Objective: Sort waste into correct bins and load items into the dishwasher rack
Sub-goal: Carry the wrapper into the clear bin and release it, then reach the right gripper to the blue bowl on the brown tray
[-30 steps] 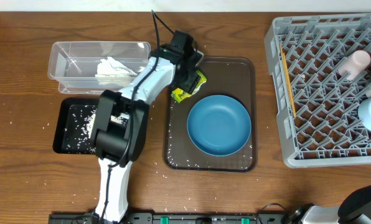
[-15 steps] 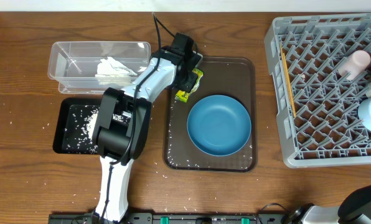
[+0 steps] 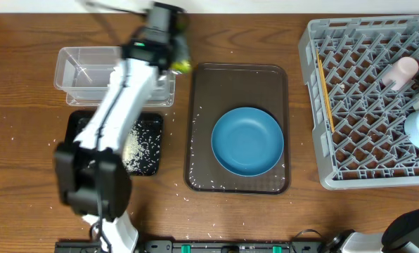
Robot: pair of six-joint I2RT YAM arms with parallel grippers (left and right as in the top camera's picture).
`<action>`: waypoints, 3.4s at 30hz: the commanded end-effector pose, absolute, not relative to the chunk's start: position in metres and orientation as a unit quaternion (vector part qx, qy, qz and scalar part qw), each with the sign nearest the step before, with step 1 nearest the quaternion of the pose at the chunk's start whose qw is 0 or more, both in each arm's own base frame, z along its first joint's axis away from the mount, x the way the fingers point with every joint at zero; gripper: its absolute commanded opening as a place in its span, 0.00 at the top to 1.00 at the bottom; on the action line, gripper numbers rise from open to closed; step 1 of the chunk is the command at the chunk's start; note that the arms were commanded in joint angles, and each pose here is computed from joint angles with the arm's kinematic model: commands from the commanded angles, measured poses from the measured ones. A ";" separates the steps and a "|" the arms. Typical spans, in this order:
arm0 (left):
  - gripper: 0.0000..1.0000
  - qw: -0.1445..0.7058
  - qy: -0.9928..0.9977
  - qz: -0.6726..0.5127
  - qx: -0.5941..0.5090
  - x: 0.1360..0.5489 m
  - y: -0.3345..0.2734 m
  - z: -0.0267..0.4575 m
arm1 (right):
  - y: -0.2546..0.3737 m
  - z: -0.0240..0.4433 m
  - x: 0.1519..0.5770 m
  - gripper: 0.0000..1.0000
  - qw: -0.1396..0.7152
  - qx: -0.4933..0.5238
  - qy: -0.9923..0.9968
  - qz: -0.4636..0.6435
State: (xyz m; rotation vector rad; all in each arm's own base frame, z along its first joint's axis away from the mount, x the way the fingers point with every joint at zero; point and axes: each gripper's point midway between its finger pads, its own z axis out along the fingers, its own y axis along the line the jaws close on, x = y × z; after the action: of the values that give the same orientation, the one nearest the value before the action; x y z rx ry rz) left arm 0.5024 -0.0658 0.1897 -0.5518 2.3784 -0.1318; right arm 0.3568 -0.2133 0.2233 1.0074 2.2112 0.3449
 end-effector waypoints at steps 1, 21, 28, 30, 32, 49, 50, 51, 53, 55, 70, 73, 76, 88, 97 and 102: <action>0.94 0.334 0.851 -0.048 -0.402 0.501 -0.008 0.184 | -0.216 0.223 0.356 0.01 0.337 0.386 0.849 0.129; 0.36 0.283 0.800 -0.026 -0.529 0.474 0.055 0.163 | -0.216 0.223 0.356 0.01 0.337 0.386 0.849 0.127; 0.36 0.315 0.787 -0.008 -0.530 0.463 0.083 0.192 | -0.216 0.222 0.356 0.01 0.336 0.386 0.849 0.128; 0.36 0.328 0.771 0.002 -0.546 0.453 0.103 0.207 | -0.216 0.222 0.356 0.01 0.336 0.386 0.849 0.128; 0.35 0.338 0.753 0.006 -0.565 0.441 0.125 0.221 | -0.216 0.222 0.356 0.01 0.336 0.386 0.849 0.128; 0.16 0.247 0.692 0.084 -0.674 0.340 0.222 0.211 | -0.216 0.222 0.356 0.01 0.336 0.386 0.849 0.128; 0.16 0.247 0.692 0.084 -0.673 0.340 0.222 0.211 | -0.216 0.222 0.356 0.01 0.336 0.387 0.849 0.128; 0.16 0.247 0.692 0.084 -0.673 0.340 0.222 0.211 | -0.213 0.224 0.358 0.01 0.337 0.396 0.842 0.144; 0.15 0.245 0.694 0.077 -0.673 0.342 0.220 0.210 | -0.203 0.230 0.364 0.01 0.332 0.434 0.813 0.200; 0.14 0.244 0.695 0.072 -0.672 0.343 0.218 0.210 | -0.185 0.233 0.364 0.01 0.305 0.462 0.790 0.263; 0.06 0.244 0.695 0.072 -0.672 0.343 0.218 0.210 | -0.021 0.195 0.377 0.01 0.185 0.274 0.922 0.204; 0.06 0.244 0.695 0.072 -0.672 0.343 0.218 0.210 | 0.014 0.174 0.362 0.01 0.151 0.226 0.958 0.090; 0.06 0.244 0.695 0.072 -0.672 0.343 0.218 0.210 | 0.051 0.165 0.360 0.01 0.163 0.145 0.976 0.006; 0.06 0.244 0.695 0.072 -0.672 0.343 0.218 0.210 | 0.194 0.175 0.352 0.01 0.247 -0.039 0.968 0.023; 0.06 0.244 0.695 0.072 -0.672 0.343 0.218 0.210 | 0.232 0.180 0.349 0.01 0.273 -0.074 0.958 0.052; 0.05 0.244 0.695 0.072 -0.672 0.343 0.218 0.210 | 0.244 0.157 0.365 0.01 0.275 -0.118 0.954 0.035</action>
State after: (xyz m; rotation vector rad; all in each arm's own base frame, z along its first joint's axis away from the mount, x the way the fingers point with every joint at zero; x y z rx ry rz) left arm 0.3444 0.2161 0.2126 -1.8376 1.8889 0.1710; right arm 0.3596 0.2432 0.1788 -0.2343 2.5436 0.1758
